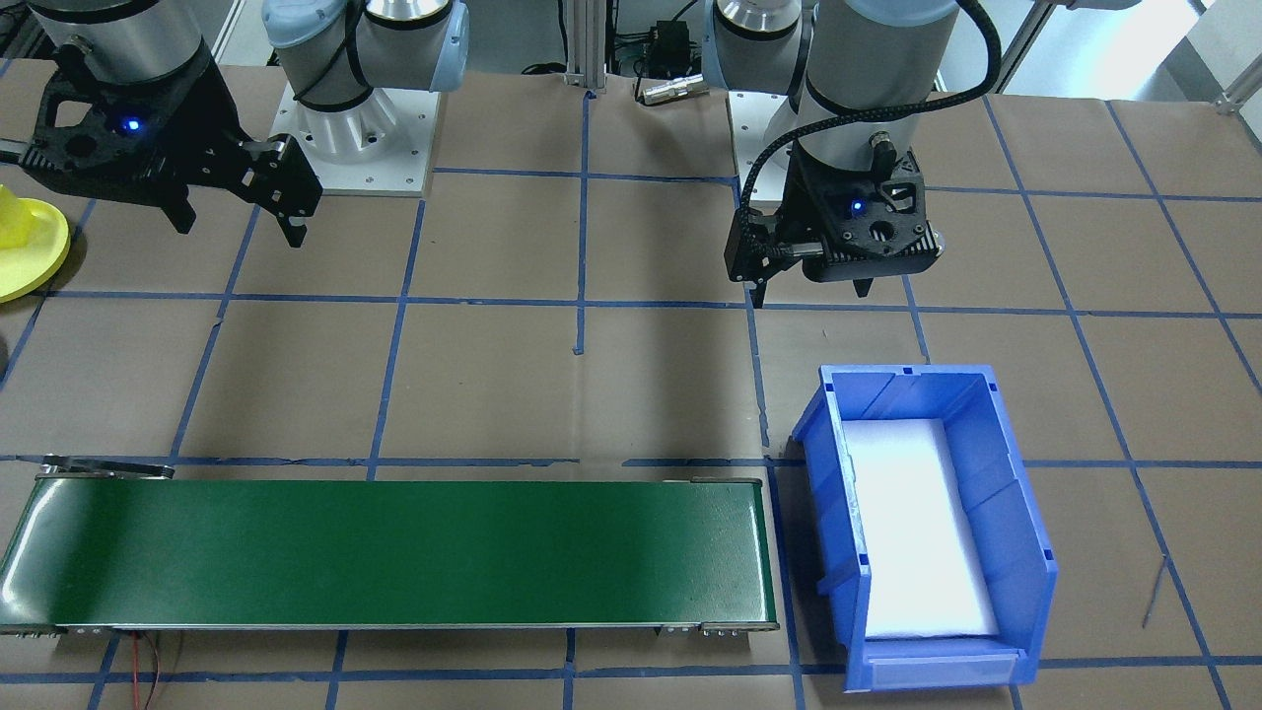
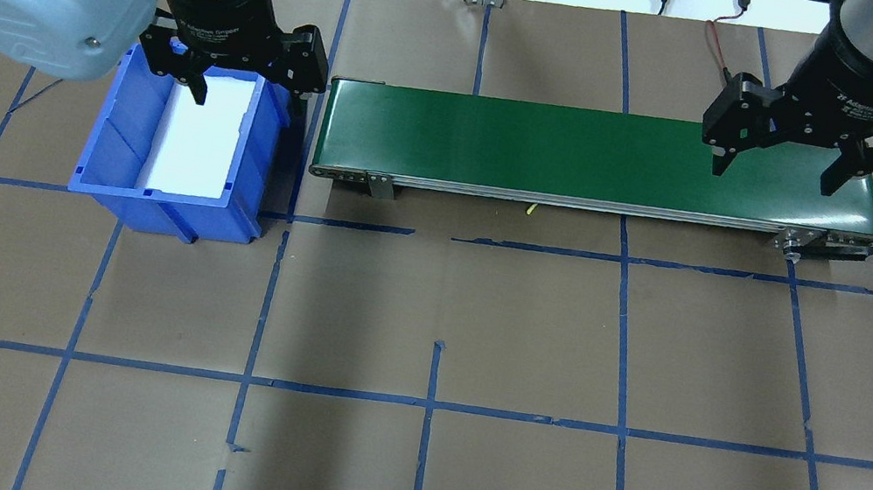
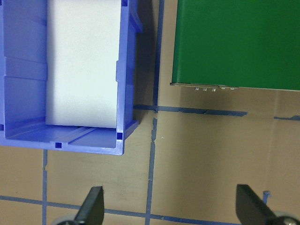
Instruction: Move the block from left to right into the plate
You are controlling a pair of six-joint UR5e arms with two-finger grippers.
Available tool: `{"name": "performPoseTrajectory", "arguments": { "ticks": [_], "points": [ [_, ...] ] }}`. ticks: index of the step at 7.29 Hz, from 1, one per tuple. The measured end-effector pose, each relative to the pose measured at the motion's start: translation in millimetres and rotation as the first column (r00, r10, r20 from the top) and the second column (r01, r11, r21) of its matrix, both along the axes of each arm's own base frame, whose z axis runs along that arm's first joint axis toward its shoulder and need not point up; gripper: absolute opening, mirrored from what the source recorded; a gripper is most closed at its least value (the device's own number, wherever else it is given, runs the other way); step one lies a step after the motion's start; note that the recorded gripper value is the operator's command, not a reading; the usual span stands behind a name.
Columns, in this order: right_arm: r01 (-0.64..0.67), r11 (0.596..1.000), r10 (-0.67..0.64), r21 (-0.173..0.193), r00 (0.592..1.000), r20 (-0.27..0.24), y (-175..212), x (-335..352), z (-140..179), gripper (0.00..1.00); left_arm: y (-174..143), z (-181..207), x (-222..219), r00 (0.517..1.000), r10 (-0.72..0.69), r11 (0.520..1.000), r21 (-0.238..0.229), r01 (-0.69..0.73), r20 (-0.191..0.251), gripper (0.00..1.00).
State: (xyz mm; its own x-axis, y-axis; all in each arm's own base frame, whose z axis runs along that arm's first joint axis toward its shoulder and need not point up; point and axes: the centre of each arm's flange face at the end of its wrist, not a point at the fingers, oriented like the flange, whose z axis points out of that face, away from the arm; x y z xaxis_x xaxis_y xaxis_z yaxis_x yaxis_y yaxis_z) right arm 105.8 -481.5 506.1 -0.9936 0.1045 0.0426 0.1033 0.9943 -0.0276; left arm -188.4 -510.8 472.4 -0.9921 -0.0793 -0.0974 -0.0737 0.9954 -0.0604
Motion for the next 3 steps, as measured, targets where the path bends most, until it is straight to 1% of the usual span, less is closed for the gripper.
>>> {"name": "performPoseTrajectory", "arguments": {
  "ticks": [3],
  "points": [
    [0.0, 1.0, 0.0, -0.002, 1.0, -0.005, 2.2, -0.2, 1.8, 1.0, -1.8, 2.7, 5.8, 1.0, 0.002, 1.0, -0.008, -0.002, 0.0, 1.0]
  ]
}}
